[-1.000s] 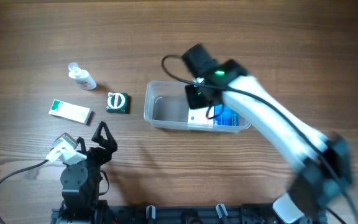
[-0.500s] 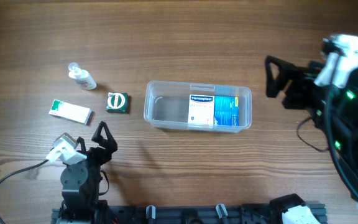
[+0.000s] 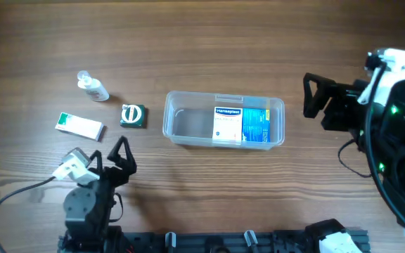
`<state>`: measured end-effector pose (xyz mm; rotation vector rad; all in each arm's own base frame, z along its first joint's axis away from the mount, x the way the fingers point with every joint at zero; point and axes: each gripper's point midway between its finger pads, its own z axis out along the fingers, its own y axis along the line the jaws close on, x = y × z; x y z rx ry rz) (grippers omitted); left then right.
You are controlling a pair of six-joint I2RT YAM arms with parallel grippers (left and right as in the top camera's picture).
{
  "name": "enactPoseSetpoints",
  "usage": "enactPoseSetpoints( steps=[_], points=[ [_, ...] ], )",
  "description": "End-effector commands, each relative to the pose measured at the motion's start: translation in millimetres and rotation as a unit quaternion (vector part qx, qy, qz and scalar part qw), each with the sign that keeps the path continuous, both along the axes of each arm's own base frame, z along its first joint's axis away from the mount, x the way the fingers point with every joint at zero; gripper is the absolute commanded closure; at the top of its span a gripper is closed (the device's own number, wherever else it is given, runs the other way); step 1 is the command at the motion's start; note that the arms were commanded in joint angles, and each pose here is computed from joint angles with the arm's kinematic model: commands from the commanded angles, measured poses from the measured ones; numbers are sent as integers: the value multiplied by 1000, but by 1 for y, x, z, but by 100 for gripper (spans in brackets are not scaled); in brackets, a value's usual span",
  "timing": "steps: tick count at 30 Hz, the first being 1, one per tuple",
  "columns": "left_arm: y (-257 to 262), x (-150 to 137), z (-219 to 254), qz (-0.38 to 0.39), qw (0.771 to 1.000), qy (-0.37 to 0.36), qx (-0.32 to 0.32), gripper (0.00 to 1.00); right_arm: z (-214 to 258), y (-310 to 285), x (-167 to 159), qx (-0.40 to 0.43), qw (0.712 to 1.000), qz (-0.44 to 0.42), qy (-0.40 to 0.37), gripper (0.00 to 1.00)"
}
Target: Pack container
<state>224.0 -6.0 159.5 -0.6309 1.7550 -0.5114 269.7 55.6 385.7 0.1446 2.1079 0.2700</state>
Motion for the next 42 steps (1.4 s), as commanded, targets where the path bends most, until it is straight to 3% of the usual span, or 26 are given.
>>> enactPoseSetpoints(
  steps=[1,7,14,17,21,24,29,34,42],
  points=[
    [-1,-3,86,-13,998,-49,31,1,-15,-1,13,-12,1000,-9,26,0],
    [15,18,142,11,992,74,103,0,-39,4,34,-24,997,-9,68,0],
    [14,58,166,-52,945,262,188,0,-64,10,56,-58,993,11,103,0],
    [14,71,157,-74,924,315,205,0,-46,6,56,-78,995,14,68,0],
    [20,77,133,-69,901,372,211,0,13,-17,37,-85,995,-35,-23,0],
    [32,74,123,-27,896,401,190,0,49,-25,15,-69,993,-47,-86,0],
    [50,65,125,39,904,407,127,0,69,-34,-19,-57,989,-51,-124,0],
    [72,59,128,77,904,406,109,0,63,-38,-36,-60,991,-50,-113,0],
    [121,36,115,161,879,445,53,0,41,-39,-39,-76,994,-45,-65,0]
  ],
)
